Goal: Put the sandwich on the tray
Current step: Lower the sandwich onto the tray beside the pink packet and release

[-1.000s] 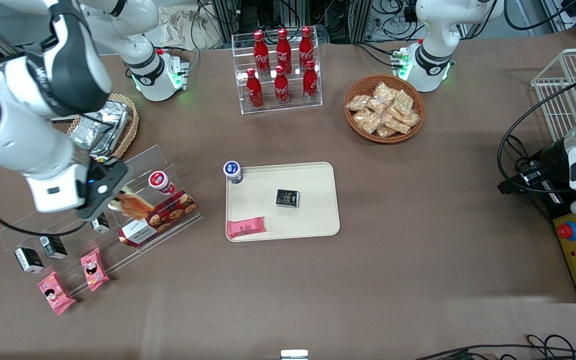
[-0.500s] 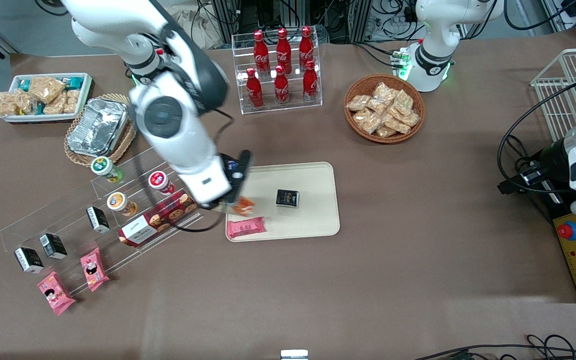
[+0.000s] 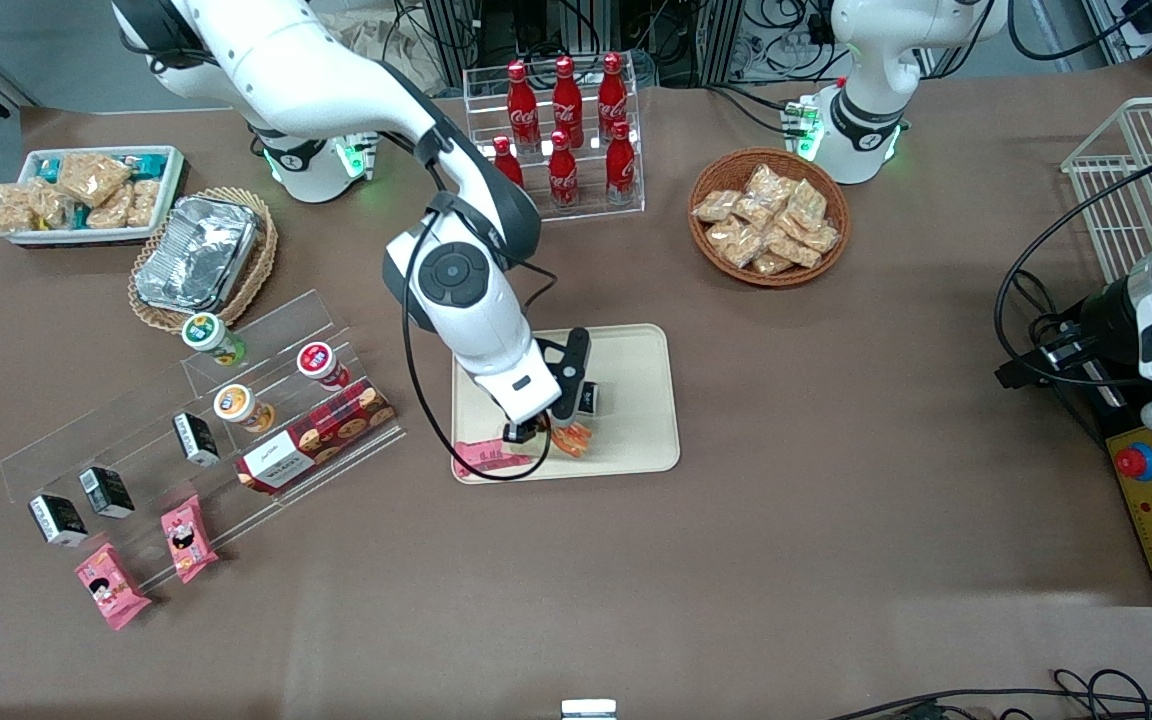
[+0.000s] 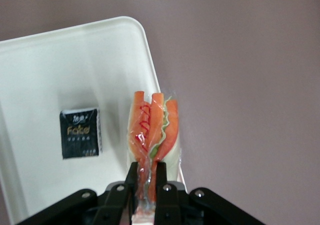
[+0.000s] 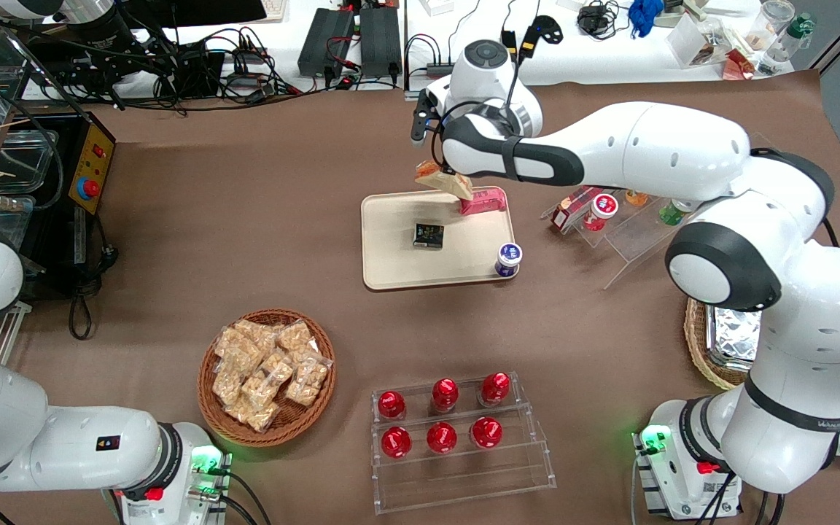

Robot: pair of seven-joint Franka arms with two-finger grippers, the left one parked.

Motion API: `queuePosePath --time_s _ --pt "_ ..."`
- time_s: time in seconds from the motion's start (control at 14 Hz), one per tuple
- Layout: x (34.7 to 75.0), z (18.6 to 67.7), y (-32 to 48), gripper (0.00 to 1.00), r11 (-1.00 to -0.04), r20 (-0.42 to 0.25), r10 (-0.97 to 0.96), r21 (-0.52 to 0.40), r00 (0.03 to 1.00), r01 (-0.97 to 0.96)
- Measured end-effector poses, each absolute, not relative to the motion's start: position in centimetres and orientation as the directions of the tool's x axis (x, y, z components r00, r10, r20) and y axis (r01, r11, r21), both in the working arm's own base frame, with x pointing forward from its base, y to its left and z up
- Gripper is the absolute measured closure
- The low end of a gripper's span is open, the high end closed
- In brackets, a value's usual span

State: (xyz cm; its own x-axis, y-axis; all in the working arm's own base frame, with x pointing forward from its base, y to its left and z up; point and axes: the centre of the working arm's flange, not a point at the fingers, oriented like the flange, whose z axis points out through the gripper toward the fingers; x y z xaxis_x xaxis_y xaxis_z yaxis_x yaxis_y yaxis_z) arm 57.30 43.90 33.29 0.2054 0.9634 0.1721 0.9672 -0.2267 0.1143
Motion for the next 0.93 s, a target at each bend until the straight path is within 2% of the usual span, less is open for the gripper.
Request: queuePosePath --time_s 0.43,0.71,0.93 --pt "57.2 28.1 45.8 0.83 -0.225 0.218 0.958 0.155 0.189 0.962" --pt "56.6 27.2 46.7 0.83 -0.249 0.223 0.951 0.147 0.213 0.957" --pt "55.8 27.2 47.6 0.60 -0.294 0.233 0.937 0.132 0.259 0.947"
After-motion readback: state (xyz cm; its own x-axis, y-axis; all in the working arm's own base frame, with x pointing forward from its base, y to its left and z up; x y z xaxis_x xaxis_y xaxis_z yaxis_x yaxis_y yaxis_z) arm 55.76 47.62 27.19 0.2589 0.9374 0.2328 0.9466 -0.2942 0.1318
